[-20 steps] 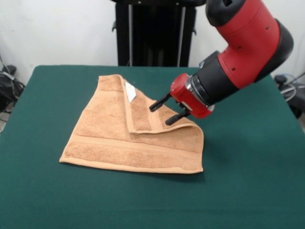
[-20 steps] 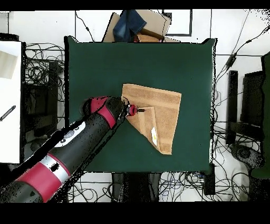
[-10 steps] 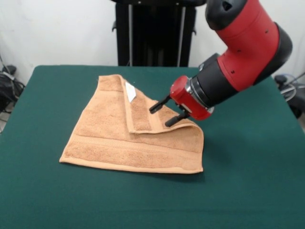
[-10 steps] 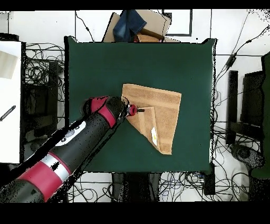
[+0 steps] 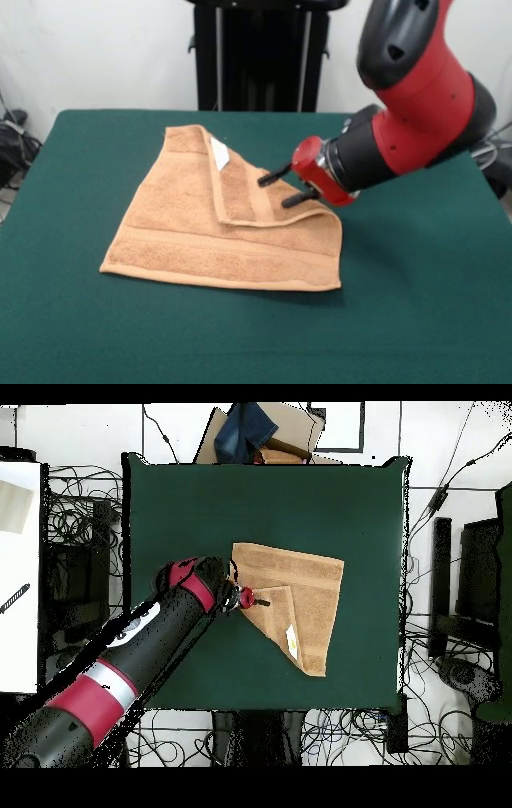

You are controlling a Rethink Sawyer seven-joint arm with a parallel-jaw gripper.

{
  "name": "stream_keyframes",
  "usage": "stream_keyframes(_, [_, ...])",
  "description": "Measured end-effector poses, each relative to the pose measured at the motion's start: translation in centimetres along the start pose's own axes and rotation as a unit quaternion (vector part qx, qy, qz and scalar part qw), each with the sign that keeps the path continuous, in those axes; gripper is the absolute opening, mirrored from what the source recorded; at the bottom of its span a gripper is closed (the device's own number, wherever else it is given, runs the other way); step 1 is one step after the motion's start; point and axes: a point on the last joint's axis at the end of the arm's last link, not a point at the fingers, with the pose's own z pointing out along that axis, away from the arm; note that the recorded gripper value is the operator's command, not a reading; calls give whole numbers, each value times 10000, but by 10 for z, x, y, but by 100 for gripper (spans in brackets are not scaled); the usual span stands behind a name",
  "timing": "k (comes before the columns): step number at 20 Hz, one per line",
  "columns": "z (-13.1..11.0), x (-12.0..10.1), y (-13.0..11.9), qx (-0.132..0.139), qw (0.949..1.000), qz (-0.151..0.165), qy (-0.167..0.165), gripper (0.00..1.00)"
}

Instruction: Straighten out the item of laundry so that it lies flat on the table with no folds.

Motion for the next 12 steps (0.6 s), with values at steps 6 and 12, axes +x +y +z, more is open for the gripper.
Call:
stream_keyframes(6, [-9, 12, 12, 157, 9921, -142, 1234, 100])
stream_keyframes(12, [-22, 18, 11, 244, 9842, -160, 1744, 100])
